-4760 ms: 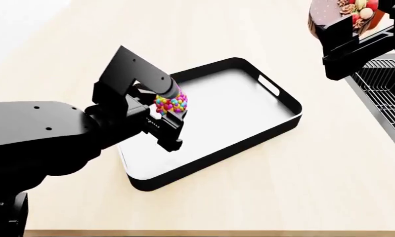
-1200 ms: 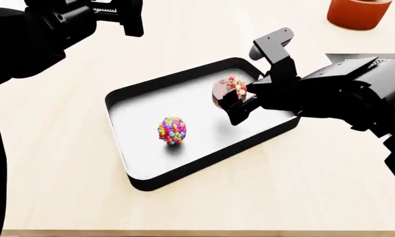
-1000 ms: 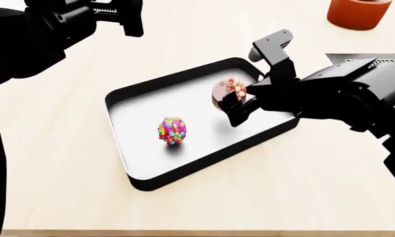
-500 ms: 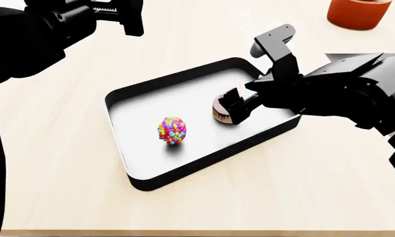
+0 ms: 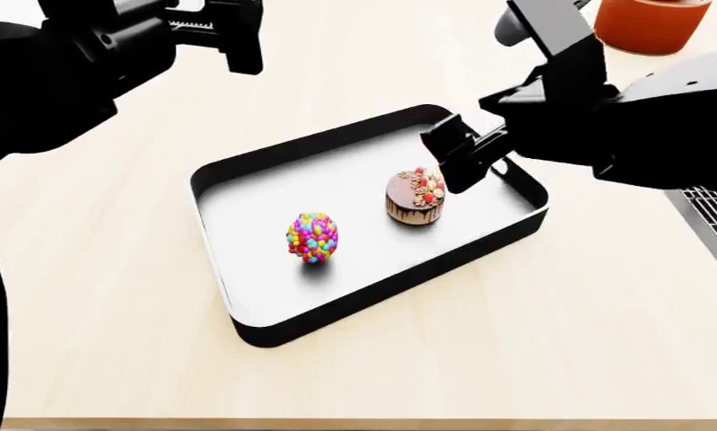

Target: Move the dessert items from the plate to the tray.

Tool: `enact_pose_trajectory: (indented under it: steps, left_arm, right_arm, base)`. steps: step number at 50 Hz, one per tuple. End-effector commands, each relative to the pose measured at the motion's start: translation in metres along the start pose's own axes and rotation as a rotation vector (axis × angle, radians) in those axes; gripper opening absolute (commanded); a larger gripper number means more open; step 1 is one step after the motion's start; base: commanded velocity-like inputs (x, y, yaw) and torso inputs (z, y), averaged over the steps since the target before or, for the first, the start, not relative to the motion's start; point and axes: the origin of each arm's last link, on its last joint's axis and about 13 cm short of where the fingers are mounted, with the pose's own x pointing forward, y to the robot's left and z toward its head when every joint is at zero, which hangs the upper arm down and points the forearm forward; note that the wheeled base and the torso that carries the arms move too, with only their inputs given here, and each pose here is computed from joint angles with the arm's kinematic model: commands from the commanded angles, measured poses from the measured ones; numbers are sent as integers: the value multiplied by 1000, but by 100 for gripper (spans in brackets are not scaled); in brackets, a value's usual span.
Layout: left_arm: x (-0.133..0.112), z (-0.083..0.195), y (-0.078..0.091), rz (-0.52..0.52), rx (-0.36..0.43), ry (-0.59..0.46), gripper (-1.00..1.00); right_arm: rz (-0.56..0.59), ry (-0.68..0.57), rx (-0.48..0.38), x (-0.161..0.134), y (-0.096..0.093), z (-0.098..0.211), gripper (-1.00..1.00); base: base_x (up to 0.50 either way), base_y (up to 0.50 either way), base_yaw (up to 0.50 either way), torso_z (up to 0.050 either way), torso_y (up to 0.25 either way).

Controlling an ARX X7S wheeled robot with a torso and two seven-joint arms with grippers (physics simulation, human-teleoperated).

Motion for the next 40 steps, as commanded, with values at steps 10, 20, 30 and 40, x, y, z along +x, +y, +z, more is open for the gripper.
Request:
enact_pose_trajectory:
  steps: [10, 20, 30, 40]
  left_arm:
    - [-48, 1, -4, -55, -20, -49, 100]
    - [-65, 5, -1, -48, -21, -76, 100]
    - [-74, 4, 7, -25, -32, -87, 100]
    - [-84, -4, 19, 32, -48, -67, 100]
  right_arm:
    - [-179, -120, -144, -81, 36, 28, 100]
    - [-268, -151, -170, -116, 60, 26, 100]
    - [-341, -172, -164, -138, 77, 19, 100]
    - [-415, -183, -164, -166, 98, 15, 100]
  base:
    - [0, 0, 0, 0, 0]
    - [0, 0, 0, 0, 0]
    - [0, 0, 0, 0, 0]
    - [0, 0, 0, 0, 0]
